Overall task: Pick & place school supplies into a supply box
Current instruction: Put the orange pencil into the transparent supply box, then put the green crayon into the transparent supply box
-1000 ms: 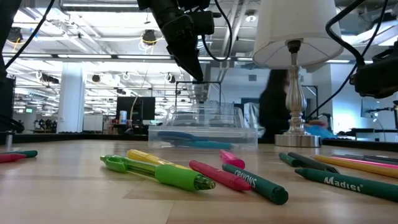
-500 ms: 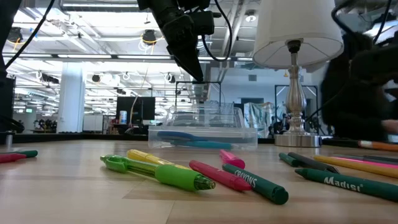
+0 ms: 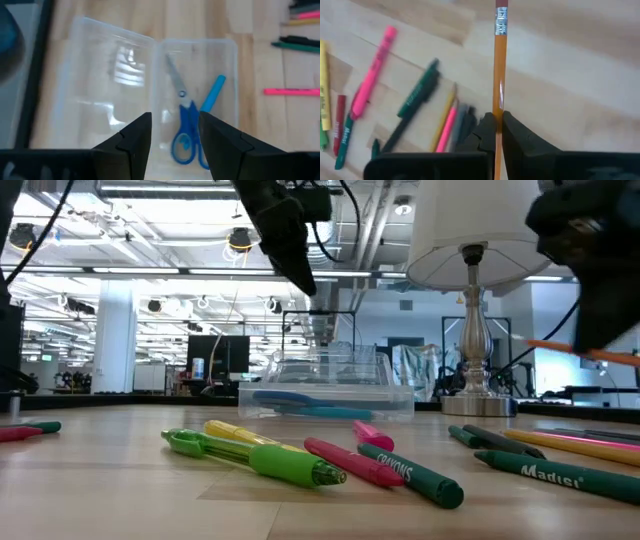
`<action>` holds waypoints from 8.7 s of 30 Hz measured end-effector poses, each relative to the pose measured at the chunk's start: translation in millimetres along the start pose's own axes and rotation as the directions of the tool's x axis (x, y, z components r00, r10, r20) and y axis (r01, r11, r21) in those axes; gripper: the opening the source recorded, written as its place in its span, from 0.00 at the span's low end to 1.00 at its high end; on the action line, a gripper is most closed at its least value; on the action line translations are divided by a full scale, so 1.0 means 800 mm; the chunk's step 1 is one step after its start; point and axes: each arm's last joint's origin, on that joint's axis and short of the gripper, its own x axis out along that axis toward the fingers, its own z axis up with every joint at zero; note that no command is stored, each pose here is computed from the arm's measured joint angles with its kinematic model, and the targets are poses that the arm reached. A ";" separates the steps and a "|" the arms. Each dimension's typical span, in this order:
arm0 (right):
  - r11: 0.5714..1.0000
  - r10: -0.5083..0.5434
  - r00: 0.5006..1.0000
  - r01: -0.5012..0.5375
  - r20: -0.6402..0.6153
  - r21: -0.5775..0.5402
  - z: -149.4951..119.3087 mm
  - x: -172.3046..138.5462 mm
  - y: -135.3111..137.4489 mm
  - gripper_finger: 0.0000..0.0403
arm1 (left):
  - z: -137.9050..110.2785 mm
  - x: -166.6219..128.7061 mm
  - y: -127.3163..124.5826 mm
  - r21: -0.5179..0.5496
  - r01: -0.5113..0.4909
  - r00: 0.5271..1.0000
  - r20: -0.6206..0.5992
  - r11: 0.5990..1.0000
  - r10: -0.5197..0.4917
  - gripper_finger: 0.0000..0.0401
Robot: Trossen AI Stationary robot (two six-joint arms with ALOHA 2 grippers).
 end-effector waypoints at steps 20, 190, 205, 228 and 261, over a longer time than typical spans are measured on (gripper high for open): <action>0.910 0.208 0.961 -0.121 0.184 -0.397 0.146 0.017 0.019 0.00 | -0.032 -0.157 0.029 -0.288 -0.179 0.958 0.168 0.941 0.234 0.39; 0.703 0.204 0.977 -0.189 -0.060 -0.686 0.172 -0.019 -0.047 0.17 | -0.224 0.049 -0.302 -0.775 -0.385 0.839 -0.521 0.501 -0.161 0.25; 0.703 0.203 0.977 -0.188 -0.060 -0.686 0.172 -0.019 -0.047 0.17 | -0.225 0.049 -0.304 -0.790 -0.407 0.815 -0.541 0.458 -0.208 0.25; 0.690 0.203 0.978 -0.184 -0.058 -0.700 0.172 -0.019 -0.047 0.17 | -0.225 0.048 -0.306 -0.748 -0.347 0.803 -0.549 0.566 -0.233 0.19; 0.688 0.261 0.965 -0.201 -0.020 -0.697 0.176 -0.020 -0.039 0.17 | -0.185 0.033 -0.259 -0.759 -0.320 0.865 -0.478 0.567 -0.151 0.04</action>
